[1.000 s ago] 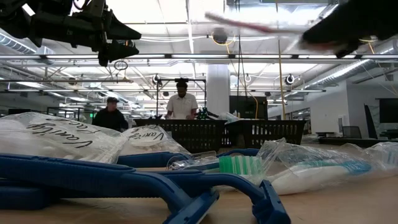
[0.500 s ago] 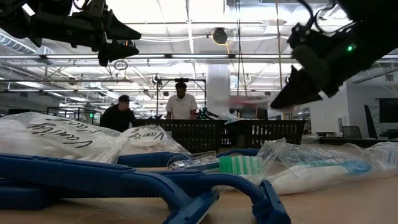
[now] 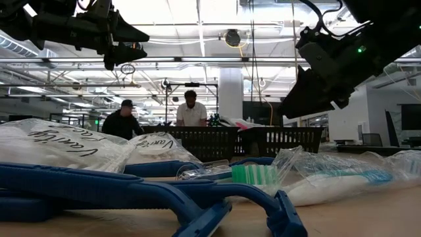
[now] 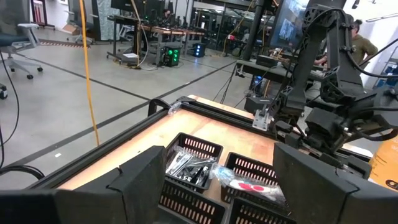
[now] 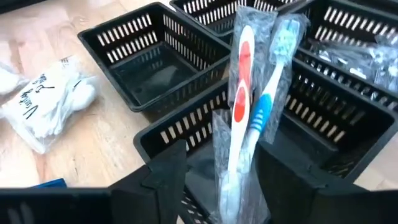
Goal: Pick & Place Travel size toiletries
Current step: Put the blue toothbrush into the bottom right black bin
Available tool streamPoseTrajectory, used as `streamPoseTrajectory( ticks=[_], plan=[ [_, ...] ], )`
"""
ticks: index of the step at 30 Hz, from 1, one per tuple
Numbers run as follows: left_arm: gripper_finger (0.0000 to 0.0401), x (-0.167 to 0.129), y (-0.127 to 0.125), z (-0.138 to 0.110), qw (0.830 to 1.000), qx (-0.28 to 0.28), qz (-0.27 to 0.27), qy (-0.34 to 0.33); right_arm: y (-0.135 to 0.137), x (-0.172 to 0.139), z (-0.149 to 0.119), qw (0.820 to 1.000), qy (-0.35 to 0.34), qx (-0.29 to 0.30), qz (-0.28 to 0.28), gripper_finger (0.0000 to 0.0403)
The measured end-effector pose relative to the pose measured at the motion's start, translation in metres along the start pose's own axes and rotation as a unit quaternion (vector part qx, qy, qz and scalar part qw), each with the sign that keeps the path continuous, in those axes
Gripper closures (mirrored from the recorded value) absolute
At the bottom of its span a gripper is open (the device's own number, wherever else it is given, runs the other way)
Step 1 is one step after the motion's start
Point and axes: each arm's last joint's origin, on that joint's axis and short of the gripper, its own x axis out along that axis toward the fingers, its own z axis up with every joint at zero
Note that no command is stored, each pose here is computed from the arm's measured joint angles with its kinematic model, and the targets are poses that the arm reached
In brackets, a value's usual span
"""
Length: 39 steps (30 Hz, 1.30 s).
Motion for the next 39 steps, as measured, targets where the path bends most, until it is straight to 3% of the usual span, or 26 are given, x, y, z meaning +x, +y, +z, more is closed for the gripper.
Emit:
streamPoseTrajectory(
  ticks=[4,7,10,13,17,27,32,39],
  plan=[
    [0.0116,0.000,0.000,0.000,1.000,0.000,0.000,0.000,0.001,0.000,0.000,1.000,0.003,-0.016,0.010,0.0207],
    [0.0116,0.000,0.000,0.000,1.000,0.000,0.000,0.000,0.007,-0.001,0.001,0.996,0.024,-0.054,0.067,0.0205],
    [0.0116,0.000,0.000,0.000,1.000,0.000,0.000,0.000,0.018,-0.007,-0.001,0.978,0.042,-0.130,0.159,0.0209],
    [0.0116,0.000,0.000,0.000,1.000,0.000,0.000,0.000,0.031,-0.019,-0.006,0.954,0.051,-0.161,0.247,0.0214],
    [0.0116,0.000,0.000,0.000,1.000,0.000,0.000,0.000,0.042,-0.038,-0.022,0.925,0.080,-0.202,0.311,0.0220],
    [0.0116,0.000,0.000,0.000,1.000,0.000,0.000,0.000,0.053,-0.056,-0.065,0.904,0.149,-0.235,0.326,0.0241],
    [0.0116,0.000,0.000,0.000,1.000,0.000,0.000,0.000,0.056,-0.043,-0.087,0.904,0.164,-0.244,0.309,0.0249],
    [0.0116,0.000,0.000,0.000,1.000,0.000,0.000,0.000,0.061,-0.038,-0.092,0.905,0.157,-0.237,0.316,0.0273]
  ],
)
